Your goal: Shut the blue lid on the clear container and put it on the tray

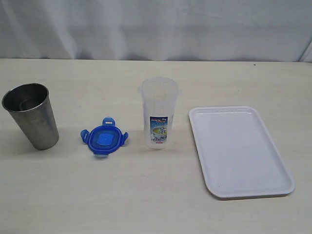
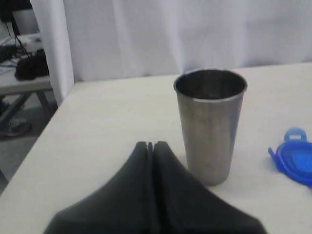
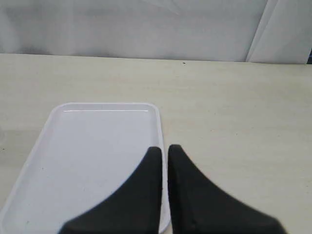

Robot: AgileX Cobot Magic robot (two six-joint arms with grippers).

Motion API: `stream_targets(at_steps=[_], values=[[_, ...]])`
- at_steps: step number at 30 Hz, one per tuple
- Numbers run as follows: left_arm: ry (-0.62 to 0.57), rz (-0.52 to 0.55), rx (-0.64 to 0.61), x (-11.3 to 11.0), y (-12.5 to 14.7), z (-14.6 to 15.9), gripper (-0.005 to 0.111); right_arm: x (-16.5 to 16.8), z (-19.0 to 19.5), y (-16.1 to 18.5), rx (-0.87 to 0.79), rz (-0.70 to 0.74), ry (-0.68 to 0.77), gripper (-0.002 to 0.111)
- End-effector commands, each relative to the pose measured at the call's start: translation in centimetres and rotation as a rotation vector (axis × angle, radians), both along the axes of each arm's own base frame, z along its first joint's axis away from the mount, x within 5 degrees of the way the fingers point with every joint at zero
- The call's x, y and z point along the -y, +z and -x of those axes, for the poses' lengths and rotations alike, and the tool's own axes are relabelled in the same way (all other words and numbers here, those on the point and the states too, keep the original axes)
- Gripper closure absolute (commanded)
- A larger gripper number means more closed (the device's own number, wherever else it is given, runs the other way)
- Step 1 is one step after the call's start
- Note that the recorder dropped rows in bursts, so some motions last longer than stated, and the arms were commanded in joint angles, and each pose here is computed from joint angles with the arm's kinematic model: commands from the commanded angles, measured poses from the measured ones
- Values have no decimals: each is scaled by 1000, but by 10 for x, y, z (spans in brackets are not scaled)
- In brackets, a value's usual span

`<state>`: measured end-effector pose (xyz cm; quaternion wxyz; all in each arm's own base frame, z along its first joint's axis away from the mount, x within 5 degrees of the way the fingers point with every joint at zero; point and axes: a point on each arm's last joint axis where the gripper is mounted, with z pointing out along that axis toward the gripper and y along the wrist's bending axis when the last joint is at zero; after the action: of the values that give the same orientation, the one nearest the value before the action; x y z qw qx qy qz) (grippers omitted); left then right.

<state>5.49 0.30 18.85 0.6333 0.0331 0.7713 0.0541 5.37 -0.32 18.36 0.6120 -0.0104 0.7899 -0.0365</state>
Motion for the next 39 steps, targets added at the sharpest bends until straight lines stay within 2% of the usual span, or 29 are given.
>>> stream_targets(at_steps=[1,9,14,16,18,20,24,26,28,31,32,34,35,39], values=[[-13,-8,178,1,15,-2,107,0,0,-1,0,-5,-7,104],[-28,-14,384,2,34,0,107,0,0,-1,0,-5,-7,104],[-42,-10,565,4,50,5,107,0,0,-1,0,-5,-7,104],[-58,68,644,4,56,7,107,0,0,-1,0,-5,-7,104],[-90,216,707,5,61,10,107,0,0,-1,0,-5,-7,104],[-115,289,758,5,66,13,107,0,0,-1,0,-5,-7,104],[-135,283,804,6,70,14,105,0,0,-1,0,-5,-7,104],[-131,283,779,6,73,11,96,0,0,-1,0,-5,-7,104],[-128,289,753,6,74,6,80,0,0,-1,0,-5,-7,104],[-129,322,713,6,73,-1,40,0,0,-1,0,-5,-7,104],[-130,322,705,7,73,-4,24,0,0,-1,0,-5,-7,104],[-133,321,696,7,73,-9,5,0,0,-1,0,-5,-7,104],[-142,313,676,8,72,-12,2,0,0,-1,0,-5,-7,104],[-203,249,607,15,68,-24,2,0,0,-1,0,-5,-7,104]])
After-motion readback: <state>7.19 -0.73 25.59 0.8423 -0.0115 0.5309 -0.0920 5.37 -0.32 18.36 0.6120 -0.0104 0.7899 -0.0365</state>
